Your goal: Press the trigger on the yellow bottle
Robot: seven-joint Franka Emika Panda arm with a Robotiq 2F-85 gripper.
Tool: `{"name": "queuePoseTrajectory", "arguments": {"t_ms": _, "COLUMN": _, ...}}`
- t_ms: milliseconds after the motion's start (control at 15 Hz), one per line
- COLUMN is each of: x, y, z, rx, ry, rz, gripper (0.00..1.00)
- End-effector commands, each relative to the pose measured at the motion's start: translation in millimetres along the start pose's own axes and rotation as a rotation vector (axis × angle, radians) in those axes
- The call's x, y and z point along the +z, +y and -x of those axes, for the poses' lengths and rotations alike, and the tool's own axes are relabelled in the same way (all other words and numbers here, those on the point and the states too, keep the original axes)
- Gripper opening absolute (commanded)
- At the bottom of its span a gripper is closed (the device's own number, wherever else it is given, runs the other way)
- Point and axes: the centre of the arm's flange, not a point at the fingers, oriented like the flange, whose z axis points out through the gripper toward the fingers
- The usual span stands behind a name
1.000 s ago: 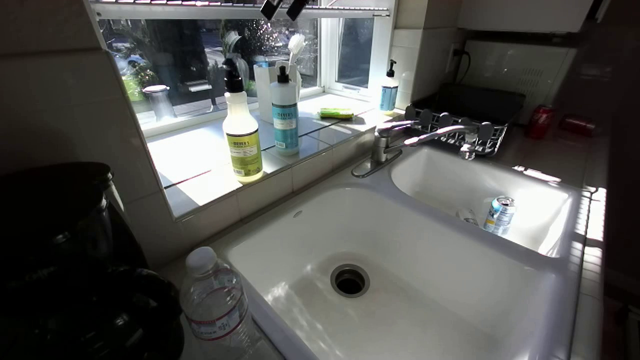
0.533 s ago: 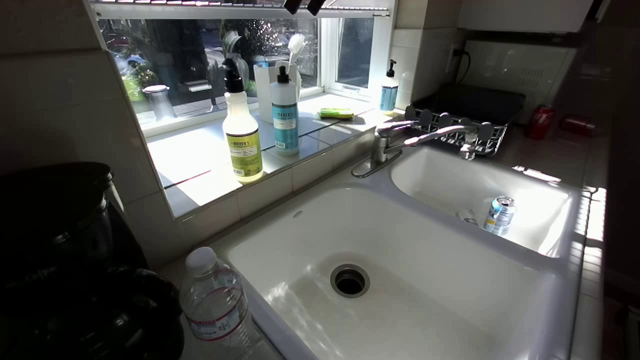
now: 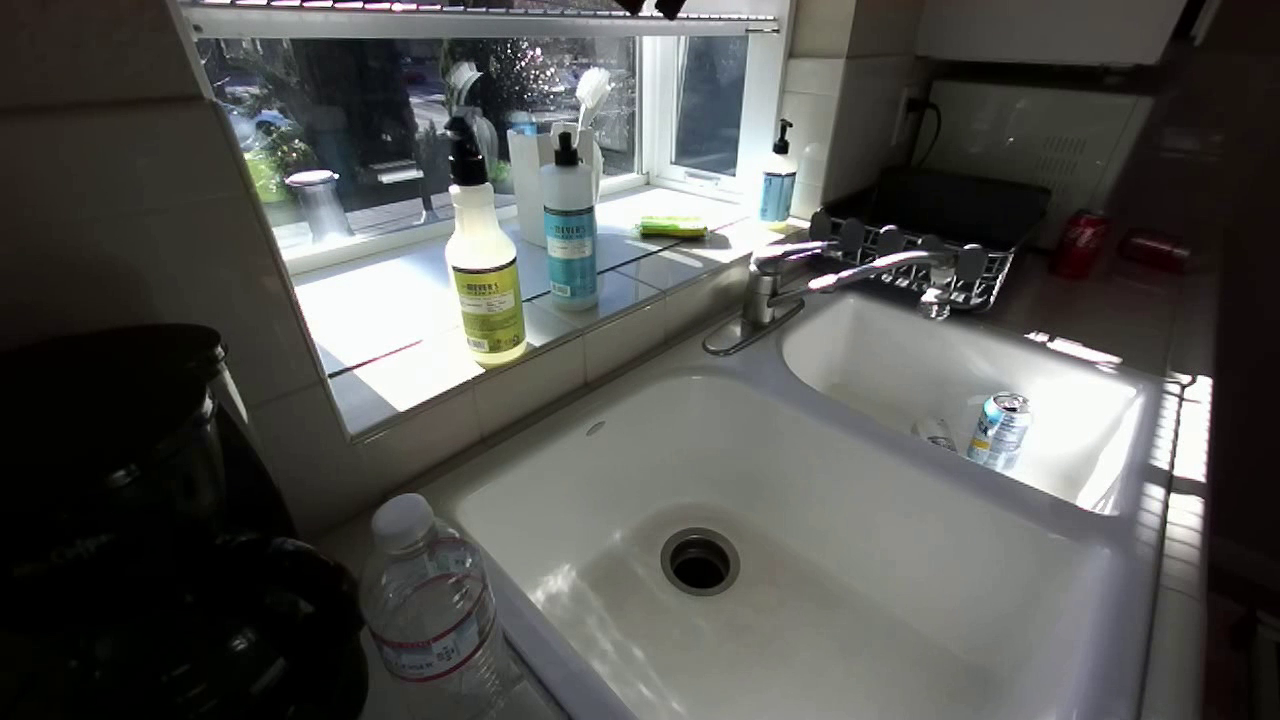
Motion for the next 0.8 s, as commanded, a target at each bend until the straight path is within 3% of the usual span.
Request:
{"name": "queuePoseTrajectory", "arguments": {"t_ms": 0, "x": -13, "y": 0, "z": 23, "rx": -0.003, "ry": -0.03, "rz": 0.009, "gripper": 1.0}}
{"name": "queuePoseTrajectory", "arguments": {"t_ms": 67, "x": -15, "y": 1, "z": 25, "rx": -0.005, "ry": -0.022, "rz": 0.01, "gripper": 1.0}}
{"name": "queuePoseTrajectory", "arguments": {"t_ms": 133, "x": -9, "y": 3, "z": 6, "rx": 0.002, "ry": -0.001, "rz": 0.005, "gripper": 1.0}}
{"name": "queuePoseTrajectory", "arguments": {"t_ms": 733, "x": -12, "y": 3, "z": 11, "rx": 0.003, "ry": -0.006, "rz": 0.006, "gripper": 1.0}}
